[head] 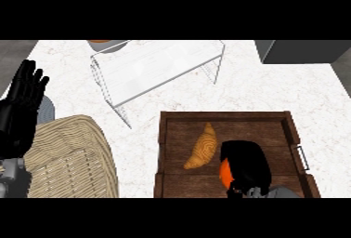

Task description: Pick the squash from the tray and place it in the tiered shelf

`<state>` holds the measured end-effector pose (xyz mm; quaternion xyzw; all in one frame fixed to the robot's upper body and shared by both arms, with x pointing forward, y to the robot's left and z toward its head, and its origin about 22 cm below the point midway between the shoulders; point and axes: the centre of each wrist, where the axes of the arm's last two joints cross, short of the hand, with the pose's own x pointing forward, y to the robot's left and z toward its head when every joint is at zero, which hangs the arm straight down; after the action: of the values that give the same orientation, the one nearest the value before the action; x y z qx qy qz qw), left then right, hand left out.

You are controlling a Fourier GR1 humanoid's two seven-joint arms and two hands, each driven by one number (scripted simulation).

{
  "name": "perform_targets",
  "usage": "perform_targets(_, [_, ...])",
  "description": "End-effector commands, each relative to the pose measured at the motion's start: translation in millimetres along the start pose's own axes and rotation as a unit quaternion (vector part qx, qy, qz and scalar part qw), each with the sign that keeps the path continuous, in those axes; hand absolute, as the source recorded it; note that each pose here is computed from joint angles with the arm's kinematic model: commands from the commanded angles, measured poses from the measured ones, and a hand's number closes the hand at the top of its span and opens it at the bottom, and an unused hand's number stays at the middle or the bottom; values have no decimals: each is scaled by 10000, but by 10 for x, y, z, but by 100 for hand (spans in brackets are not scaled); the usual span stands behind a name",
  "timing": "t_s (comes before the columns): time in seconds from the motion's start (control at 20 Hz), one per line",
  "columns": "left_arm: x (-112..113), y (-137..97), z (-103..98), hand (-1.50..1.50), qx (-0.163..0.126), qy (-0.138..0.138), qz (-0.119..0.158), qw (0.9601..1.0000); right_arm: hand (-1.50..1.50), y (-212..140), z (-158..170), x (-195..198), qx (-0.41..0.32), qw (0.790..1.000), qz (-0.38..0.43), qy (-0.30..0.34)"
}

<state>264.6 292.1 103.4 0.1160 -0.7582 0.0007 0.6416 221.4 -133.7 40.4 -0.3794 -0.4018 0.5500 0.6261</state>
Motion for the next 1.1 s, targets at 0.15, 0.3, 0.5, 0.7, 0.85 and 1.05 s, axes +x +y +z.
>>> perform_targets(0.15, [-265,-108,186,0,28,582,152,9982,150,21,-13,292,-152,9966,195,-783])
perform_targets(0.3, [-257,-292,216,0,-203,501,189,9984,150,173,197,788,16,9824,362,-1831])
perform_targets(0.5, [-333,-158,107,0,-93,559,127,9983,150,97,102,1182,195,9703,-40,-2410])
perform_targets(0.7, [-320,-252,173,0,-53,609,126,9981,150,-200,255,1352,97,9622,-583,-2659])
perform_targets(0.85, [-296,-59,55,0,48,650,167,9977,150,-610,482,1298,-377,9439,-1585,-2872])
perform_targets(1.05, [-303,-169,157,0,11,689,92,9976,150,-935,725,1217,-924,9245,-2439,-2780])
